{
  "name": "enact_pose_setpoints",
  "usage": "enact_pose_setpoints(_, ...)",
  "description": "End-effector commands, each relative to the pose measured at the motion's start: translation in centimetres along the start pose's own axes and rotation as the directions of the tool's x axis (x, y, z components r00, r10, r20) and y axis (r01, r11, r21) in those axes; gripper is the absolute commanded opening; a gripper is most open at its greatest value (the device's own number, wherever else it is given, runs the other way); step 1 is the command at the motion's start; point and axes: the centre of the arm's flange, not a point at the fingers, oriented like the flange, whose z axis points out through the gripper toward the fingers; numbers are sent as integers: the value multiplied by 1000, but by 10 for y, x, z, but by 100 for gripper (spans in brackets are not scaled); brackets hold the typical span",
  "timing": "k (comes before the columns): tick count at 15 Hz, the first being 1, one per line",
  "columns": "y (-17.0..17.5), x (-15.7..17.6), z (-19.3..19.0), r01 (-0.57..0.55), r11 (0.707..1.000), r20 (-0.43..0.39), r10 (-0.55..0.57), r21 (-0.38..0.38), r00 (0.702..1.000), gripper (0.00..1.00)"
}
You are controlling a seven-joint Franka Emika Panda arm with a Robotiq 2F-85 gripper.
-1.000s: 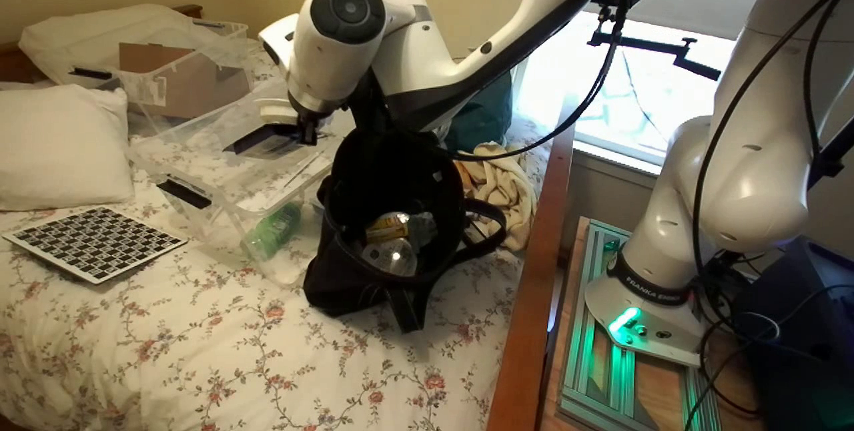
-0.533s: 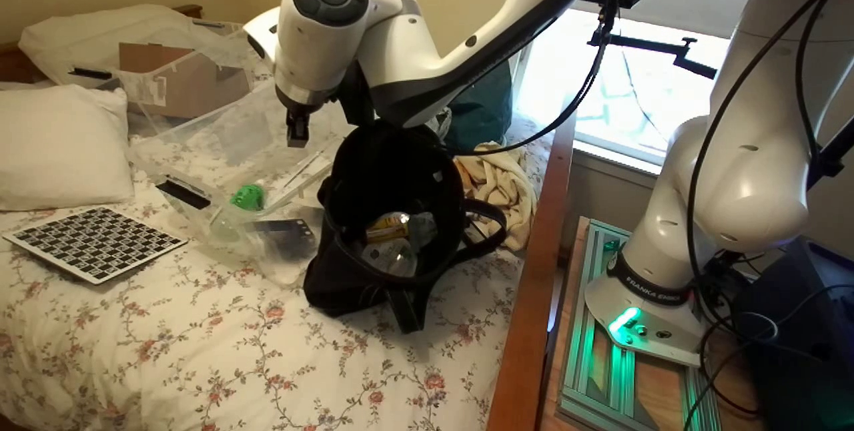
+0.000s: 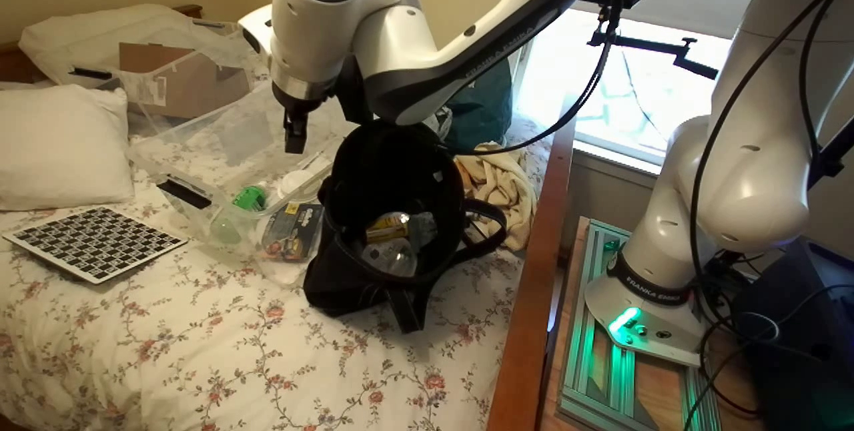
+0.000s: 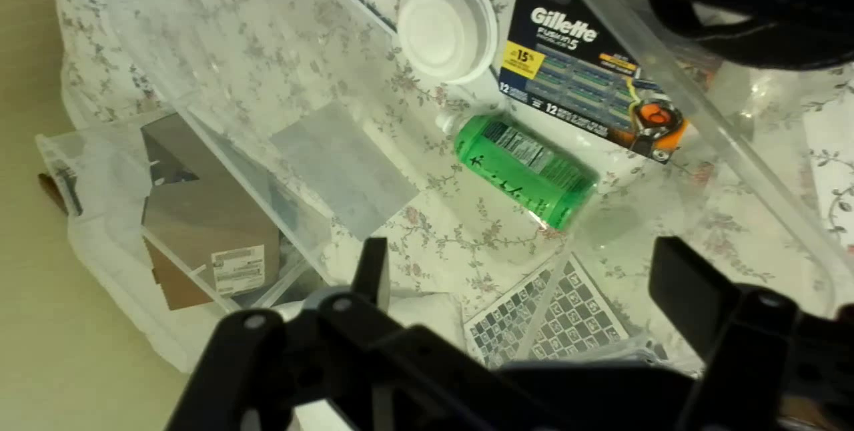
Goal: Take some items out of the bag and put them into the plastic box
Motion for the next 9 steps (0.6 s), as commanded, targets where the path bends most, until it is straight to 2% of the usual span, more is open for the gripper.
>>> enact_pose_setpoints(1, 4, -11, -24, -47, 994, 37, 43, 98, 998, 100)
enact_pose_setpoints(8, 5, -43, -56, -205, 963, 85, 192, 176, 978, 100)
enact_pose_setpoints(9, 6, -23, -38, -173, 972, 59, 166, 158, 984, 100)
